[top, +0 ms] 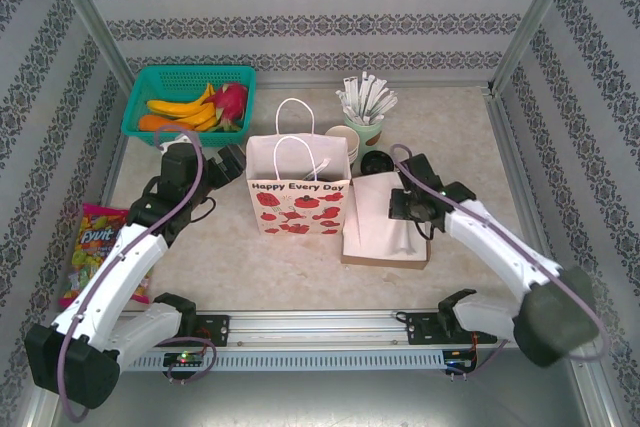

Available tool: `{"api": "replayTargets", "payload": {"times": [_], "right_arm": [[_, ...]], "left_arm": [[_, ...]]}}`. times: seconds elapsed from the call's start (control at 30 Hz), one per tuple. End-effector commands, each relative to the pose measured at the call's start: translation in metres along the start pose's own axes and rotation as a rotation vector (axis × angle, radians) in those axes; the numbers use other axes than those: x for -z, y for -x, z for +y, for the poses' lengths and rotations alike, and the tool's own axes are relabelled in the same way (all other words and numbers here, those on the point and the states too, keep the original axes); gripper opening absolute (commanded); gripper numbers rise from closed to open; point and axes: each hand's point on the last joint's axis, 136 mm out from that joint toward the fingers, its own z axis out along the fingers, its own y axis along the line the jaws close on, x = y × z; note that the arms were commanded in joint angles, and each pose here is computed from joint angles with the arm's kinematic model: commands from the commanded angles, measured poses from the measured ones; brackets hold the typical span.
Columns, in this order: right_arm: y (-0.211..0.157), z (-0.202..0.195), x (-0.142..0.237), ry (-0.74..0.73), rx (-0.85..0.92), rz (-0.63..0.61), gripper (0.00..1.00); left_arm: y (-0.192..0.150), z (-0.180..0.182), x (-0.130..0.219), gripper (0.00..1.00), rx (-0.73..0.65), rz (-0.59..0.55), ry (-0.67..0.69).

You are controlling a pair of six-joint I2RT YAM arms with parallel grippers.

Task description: Pack the takeout coffee

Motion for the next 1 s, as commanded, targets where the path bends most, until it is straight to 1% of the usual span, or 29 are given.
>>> {"api": "replayTargets", "payload": {"times": [0.0,0.03,0.07,0.17,0.3,0.33,0.47,0.53,0.63,0.8,0.87,0.97], "right_arm": [[0.031,0.012,0.032,0.092,0.037,-0.202,0.0],[0.037,0.015,0.041,0.12,0.034,-0.24,0.0],[0.044,0.02,0.052,0.162,0.033,-0.277,0.0],[0.061,0.036,0.083,0.282,0.036,-0.363,0.0],[0.083,0.055,0.122,0.396,0.05,-0.464,0.0],[0.088,0.06,0.13,0.422,0.057,-0.485,0.0],[0.104,0.078,0.168,0.528,0.11,-0.582,0.0],[0.108,0.086,0.183,0.572,0.149,-0.626,0.0],[0.113,0.095,0.203,0.61,0.224,-0.695,0.0],[0.122,0.105,0.224,0.603,0.371,-0.828,0.0],[0.124,0.11,0.231,0.584,0.446,-0.89,0.0],[0.128,0.119,0.242,0.579,0.538,-0.962,0.0]], "left_arm": [[0.048,-0.005,0.034,1.0,-0.069,-0.174,0.022],[0.054,-0.011,0.041,1.0,-0.092,-0.201,-0.001],[0.059,-0.023,0.047,1.0,-0.128,-0.213,-0.055],[0.062,-0.064,0.059,1.0,-0.227,-0.192,-0.242],[0.05,-0.111,0.074,1.0,-0.378,-0.123,-0.481],[0.048,-0.119,0.078,1.0,-0.405,-0.115,-0.523],[0.035,-0.159,0.108,1.0,-0.528,-0.076,-0.77],[0.028,-0.173,0.122,1.0,-0.584,-0.062,-0.864],[0.017,-0.188,0.134,1.0,-0.66,-0.029,-0.955],[-0.007,-0.211,0.151,1.0,-0.779,0.056,-1.11],[-0.013,-0.218,0.149,1.0,-0.818,0.07,-1.114],[-0.009,-0.228,0.136,1.0,-0.834,0.045,-1.061]]}}
